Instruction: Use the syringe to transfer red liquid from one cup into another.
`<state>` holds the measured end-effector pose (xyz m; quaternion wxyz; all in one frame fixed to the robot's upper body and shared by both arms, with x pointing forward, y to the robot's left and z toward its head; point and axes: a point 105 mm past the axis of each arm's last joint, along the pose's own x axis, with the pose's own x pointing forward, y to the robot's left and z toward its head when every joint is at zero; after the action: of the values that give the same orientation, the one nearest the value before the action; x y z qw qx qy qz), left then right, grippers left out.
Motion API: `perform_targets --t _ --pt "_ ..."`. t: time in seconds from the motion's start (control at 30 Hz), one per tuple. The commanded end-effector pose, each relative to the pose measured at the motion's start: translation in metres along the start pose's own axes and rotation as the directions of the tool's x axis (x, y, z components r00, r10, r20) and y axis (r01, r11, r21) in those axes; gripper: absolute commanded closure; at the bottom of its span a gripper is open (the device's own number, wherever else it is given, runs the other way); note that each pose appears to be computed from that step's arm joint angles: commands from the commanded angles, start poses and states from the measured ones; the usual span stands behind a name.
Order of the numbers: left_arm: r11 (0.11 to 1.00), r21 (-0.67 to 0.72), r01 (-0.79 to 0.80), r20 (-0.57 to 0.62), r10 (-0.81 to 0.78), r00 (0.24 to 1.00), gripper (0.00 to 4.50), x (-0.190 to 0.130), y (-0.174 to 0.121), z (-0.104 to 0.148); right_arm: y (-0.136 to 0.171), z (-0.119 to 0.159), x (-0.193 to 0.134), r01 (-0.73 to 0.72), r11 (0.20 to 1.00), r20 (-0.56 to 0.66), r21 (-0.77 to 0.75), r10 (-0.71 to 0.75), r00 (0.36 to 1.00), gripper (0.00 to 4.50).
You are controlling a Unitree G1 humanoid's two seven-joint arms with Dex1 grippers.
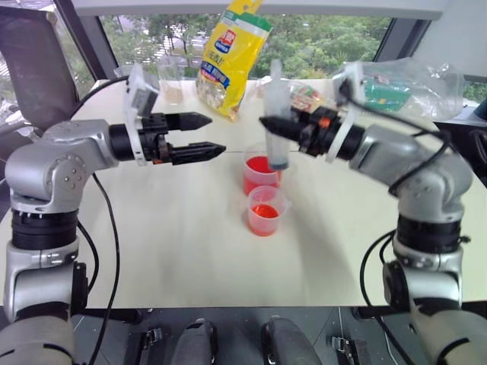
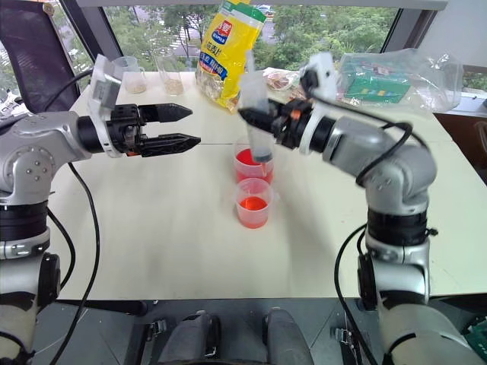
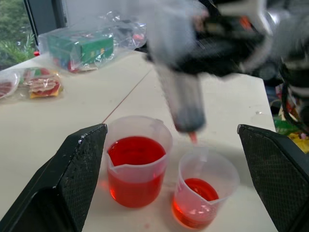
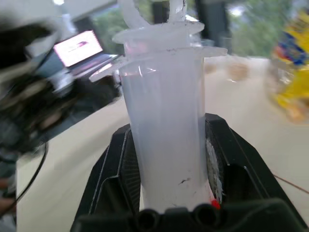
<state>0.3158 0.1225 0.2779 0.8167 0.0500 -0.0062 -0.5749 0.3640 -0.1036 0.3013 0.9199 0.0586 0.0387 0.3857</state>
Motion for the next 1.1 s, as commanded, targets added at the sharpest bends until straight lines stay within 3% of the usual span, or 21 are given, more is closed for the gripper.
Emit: perform_targets --t 0.03,0.17,0.3,0.6,0.83,0.87,0.9,1.0,1.1 --pt "0.999 0.049 0.002 0.024 -0.003 1.000 0.04 -0.002 -0.008 0.006 -0.046 0.010 -0.012 0.267 0.963 -0.148 0.031 -0.260 0.954 3.09" --pt "0.999 0.042 0.003 0.023 -0.004 1.000 0.04 -0.002 -0.012 0.000 -0.068 -0.018 -0.019 0.377 0.925 -0.400 -0.039 -0.360 0.843 3.09" --pt "0.999 0.037 -0.001 0.021 0.000 1.000 0.04 -0.002 -0.016 -0.003 -0.090 -0.054 -0.026 0.445 0.892 -0.540 -0.076 -0.412 0.734 3.09" --pt "0.998 0.044 -0.037 0.006 0.037 0.999 0.04 -0.006 -0.020 -0.008 -0.112 -0.126 -0.037 0.473 0.873 -0.721 -0.115 -0.401 0.565 3.09" --pt "0.999 0.028 -0.038 0.017 0.037 0.999 0.04 -0.008 -0.023 -0.007 -0.113 -0.145 -0.042 0.462 0.879 -0.767 -0.114 -0.373 0.522 3.09" --pt "0.999 0.027 -0.037 0.017 0.037 0.999 0.00 -0.007 -0.024 -0.007 -0.113 -0.144 -0.043 0.462 0.880 -0.767 -0.110 -0.371 0.524 2.06" --pt "0.999 0.026 -0.037 0.017 0.037 0.999 0.00 -0.007 -0.024 -0.007 -0.112 -0.143 -0.043 0.461 0.881 -0.767 -0.108 -0.369 0.525 1.84" --pt "0.999 0.020 -0.039 0.008 0.039 0.999 0.00 -0.007 -0.023 -0.010 -0.109 -0.131 -0.042 0.447 0.890 -0.744 -0.093 -0.360 0.563 0.25" --pt "0.999 0.021 -0.040 -0.002 0.040 0.999 0.00 -0.007 -0.024 -0.011 -0.104 -0.111 -0.044 0.383 0.915 -0.695 -0.129 -0.359 0.623 0.06"
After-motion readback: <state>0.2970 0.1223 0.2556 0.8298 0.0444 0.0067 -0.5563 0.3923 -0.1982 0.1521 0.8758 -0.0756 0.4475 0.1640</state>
